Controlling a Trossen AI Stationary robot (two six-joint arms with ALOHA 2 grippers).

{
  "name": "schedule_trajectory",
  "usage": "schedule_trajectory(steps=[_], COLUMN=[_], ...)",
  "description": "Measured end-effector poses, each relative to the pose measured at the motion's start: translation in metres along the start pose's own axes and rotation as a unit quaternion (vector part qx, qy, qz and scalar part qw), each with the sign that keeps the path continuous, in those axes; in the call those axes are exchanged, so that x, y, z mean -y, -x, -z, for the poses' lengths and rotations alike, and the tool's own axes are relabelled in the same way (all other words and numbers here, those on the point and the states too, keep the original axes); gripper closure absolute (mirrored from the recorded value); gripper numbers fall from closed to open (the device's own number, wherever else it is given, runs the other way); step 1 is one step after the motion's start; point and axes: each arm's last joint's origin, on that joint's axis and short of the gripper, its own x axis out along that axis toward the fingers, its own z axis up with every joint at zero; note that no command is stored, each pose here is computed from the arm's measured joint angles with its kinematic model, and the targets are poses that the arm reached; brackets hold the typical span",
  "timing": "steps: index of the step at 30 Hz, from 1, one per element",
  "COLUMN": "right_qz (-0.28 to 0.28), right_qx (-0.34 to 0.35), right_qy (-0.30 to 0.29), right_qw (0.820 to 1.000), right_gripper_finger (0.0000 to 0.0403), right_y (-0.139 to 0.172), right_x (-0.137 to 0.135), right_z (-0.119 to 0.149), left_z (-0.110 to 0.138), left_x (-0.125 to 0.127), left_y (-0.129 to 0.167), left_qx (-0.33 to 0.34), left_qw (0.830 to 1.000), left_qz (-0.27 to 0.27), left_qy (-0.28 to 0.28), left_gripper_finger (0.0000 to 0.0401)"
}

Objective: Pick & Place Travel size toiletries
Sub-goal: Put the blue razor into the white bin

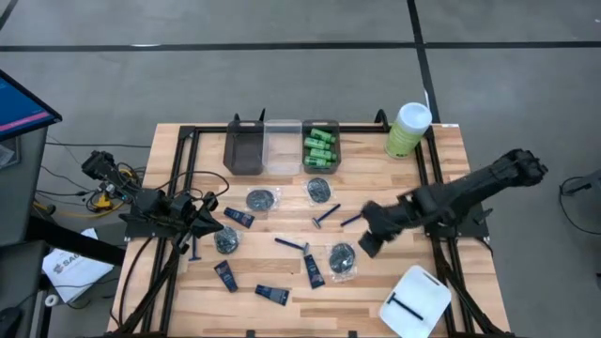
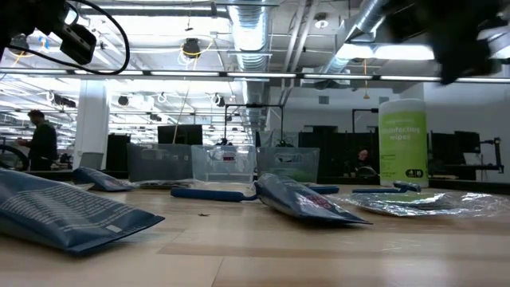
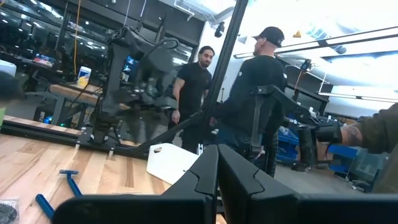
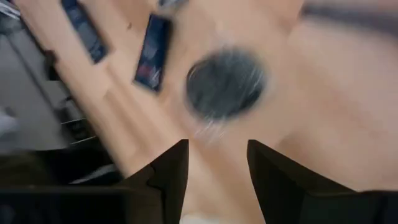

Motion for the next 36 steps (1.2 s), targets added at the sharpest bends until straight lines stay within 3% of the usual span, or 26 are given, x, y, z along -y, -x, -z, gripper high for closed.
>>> schedule_trajectory(steps=[8, 14, 23, 30, 36], right_qz=[0.081, 0.123, 0.158, 0.174, 0.176], right_qx=[-0.007, -0.068, -0.14, -0.2, -0.208], right_qy=[0.178, 0.321, 0.441, 0.447, 0.447], right_qw=[0.981, 0.937, 0.872, 0.854, 0.852], right_gripper_finger=[0.022, 0.0174, 0.0166, 0.0201, 0.0296], right_y=[-0.031, -0.064, -0.11, -0.134, -0.138], right_x=[0.03, 0.039, 0.037, 0.041, 0.043], right_z=[-0.05, -0.067, -0.087, -0.091, -0.09], left_z=[0.0, 0.0, 0.0, -0.001, -0.001], left_x=[0.0, 0.0, 0.0, 0.0, 0.0], left_y=[0.0, 0.0, 0.0, 0.0, 0.0], left_qx=[0.0, 0.001, 0.002, 0.004, 0.004], left_qw=[1.0, 1.0, 1.0, 1.0, 1.0], left_qz=[0.0, 0.0, 0.0, 0.001, 0.001], left_qy=[0.0, 0.0, 0.001, 0.001, 0.002], left_gripper_finger=[0.0399, 0.0399, 0.0399, 0.0399, 0.0399])
